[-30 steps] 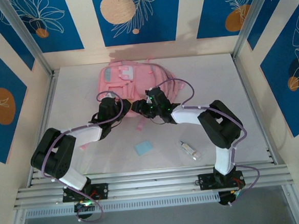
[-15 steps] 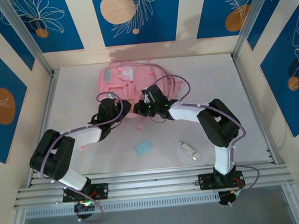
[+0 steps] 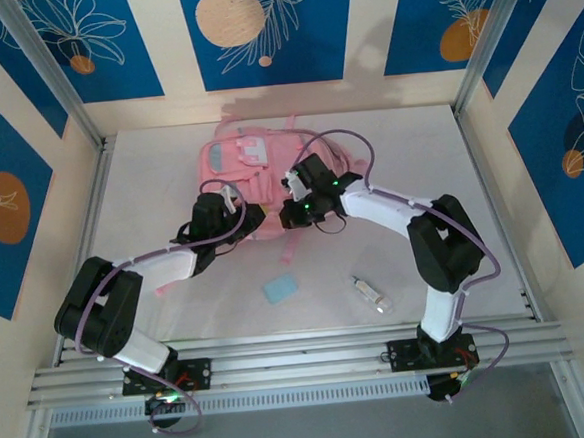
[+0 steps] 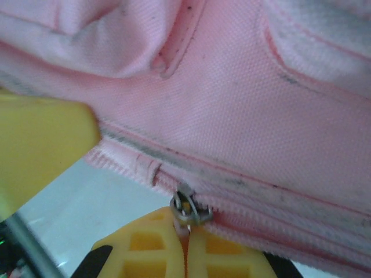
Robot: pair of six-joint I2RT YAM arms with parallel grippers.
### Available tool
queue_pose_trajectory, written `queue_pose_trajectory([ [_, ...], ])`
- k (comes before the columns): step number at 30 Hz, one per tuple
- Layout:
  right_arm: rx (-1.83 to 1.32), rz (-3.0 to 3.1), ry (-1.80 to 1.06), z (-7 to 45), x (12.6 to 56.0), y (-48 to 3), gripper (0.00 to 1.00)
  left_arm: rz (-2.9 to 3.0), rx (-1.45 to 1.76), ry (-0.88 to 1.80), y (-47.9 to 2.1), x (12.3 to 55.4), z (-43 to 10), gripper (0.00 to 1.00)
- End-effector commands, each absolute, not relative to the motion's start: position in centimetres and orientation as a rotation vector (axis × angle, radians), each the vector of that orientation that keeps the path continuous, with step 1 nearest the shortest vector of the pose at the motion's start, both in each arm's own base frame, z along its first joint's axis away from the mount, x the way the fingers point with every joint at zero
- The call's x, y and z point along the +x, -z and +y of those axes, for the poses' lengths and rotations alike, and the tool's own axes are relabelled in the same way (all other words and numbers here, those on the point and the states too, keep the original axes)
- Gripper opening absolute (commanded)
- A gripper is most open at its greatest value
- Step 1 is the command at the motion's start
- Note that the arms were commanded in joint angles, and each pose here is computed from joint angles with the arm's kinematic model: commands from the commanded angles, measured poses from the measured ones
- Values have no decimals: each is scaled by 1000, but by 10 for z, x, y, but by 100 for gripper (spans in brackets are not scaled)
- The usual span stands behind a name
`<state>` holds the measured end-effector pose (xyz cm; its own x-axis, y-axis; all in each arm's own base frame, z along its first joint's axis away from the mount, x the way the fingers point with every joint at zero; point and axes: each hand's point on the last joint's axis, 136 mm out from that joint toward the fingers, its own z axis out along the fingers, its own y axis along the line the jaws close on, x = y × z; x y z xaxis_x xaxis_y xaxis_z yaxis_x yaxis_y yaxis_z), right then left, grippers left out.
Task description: Pack books, pencil case, and school supplies into a backpack
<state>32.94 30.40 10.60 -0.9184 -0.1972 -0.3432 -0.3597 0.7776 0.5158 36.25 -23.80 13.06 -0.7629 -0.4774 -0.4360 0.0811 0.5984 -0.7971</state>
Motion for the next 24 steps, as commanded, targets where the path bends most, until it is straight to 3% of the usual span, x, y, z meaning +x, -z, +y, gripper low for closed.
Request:
queue_pose_trajectory([
  [1,-197,3003,-880,237,294,-98,0,2057,-471,844,-142,404,-172,0],
  [4,-182,2954,-1291,266,282,-129,0,2069,-477,822,-135,405,-170,0],
  [8,-164,2986,-1342,266,275,-131,0,2073,-475,814,-132,408,-170,0],
  [17,-249,3123,-435,174,287,-74,0,2069,-459,776,-137,410,-161,0],
  [24,-184,3041,233,86,318,-80,0,2068,-438,695,-142,414,-145,0],
])
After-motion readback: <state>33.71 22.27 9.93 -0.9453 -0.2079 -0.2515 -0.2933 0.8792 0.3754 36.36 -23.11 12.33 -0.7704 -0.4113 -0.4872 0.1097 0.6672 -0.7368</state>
